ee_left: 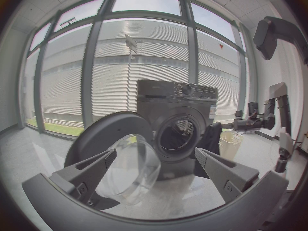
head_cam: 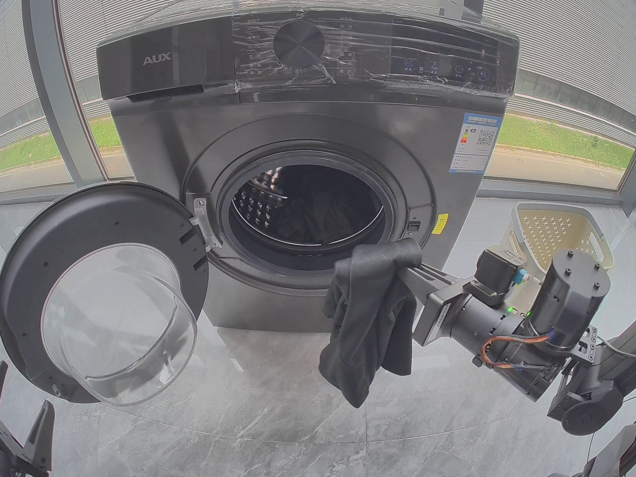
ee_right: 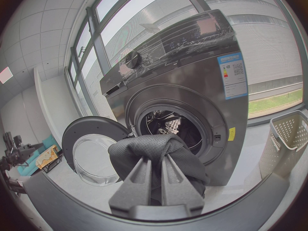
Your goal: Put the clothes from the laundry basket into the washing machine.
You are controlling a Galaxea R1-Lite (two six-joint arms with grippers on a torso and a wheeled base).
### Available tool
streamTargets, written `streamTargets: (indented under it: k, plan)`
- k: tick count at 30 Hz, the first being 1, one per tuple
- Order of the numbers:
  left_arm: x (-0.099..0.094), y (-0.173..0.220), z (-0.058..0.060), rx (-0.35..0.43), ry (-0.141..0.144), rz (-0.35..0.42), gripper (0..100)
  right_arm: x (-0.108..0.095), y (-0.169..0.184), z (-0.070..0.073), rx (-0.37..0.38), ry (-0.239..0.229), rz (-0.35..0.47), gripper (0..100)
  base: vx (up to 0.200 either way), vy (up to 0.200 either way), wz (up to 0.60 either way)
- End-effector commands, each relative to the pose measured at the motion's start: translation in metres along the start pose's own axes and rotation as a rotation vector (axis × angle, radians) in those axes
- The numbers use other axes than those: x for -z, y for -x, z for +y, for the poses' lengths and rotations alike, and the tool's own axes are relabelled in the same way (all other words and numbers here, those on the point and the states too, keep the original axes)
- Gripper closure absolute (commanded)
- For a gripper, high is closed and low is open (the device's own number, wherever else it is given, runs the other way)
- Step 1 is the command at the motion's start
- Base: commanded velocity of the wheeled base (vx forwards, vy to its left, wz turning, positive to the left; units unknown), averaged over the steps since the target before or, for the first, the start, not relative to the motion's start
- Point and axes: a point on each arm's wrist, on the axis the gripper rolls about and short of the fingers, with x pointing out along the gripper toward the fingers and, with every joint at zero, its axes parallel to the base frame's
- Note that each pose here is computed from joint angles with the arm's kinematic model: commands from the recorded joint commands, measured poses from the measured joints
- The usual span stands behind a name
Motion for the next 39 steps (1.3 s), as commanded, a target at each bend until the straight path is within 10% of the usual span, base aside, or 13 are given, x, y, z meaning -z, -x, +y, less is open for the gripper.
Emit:
streamTargets:
  k: [1, 9, 17, 39]
  plan:
    - [-0.002, -0.053, 0.003, 0.217, 0.064, 0.28, 0, 0.015, -0.035, 0.005, -0.049, -0.025, 0.027, 100, 0.0, 0.0, 0.0]
    - [-0.004, -0.121, 0.001, 0.409, 0.068, 0.351, 0, 0.018, -0.058, 0.011, -0.07, -0.059, -0.016, 100, 0.0, 0.0, 0.0]
    - [0.027, -0.189, -0.033, 0.616, 0.07, 0.483, 0, 0.013, -0.068, 0.013, -0.067, -0.065, -0.043, 100, 0.0, 0.0, 0.0]
    - [0.074, -0.287, -0.091, 0.71, 0.121, 0.56, 0, 0.015, -0.067, 0.013, -0.054, -0.064, -0.035, 100, 0.0, 0.0, 0.0]
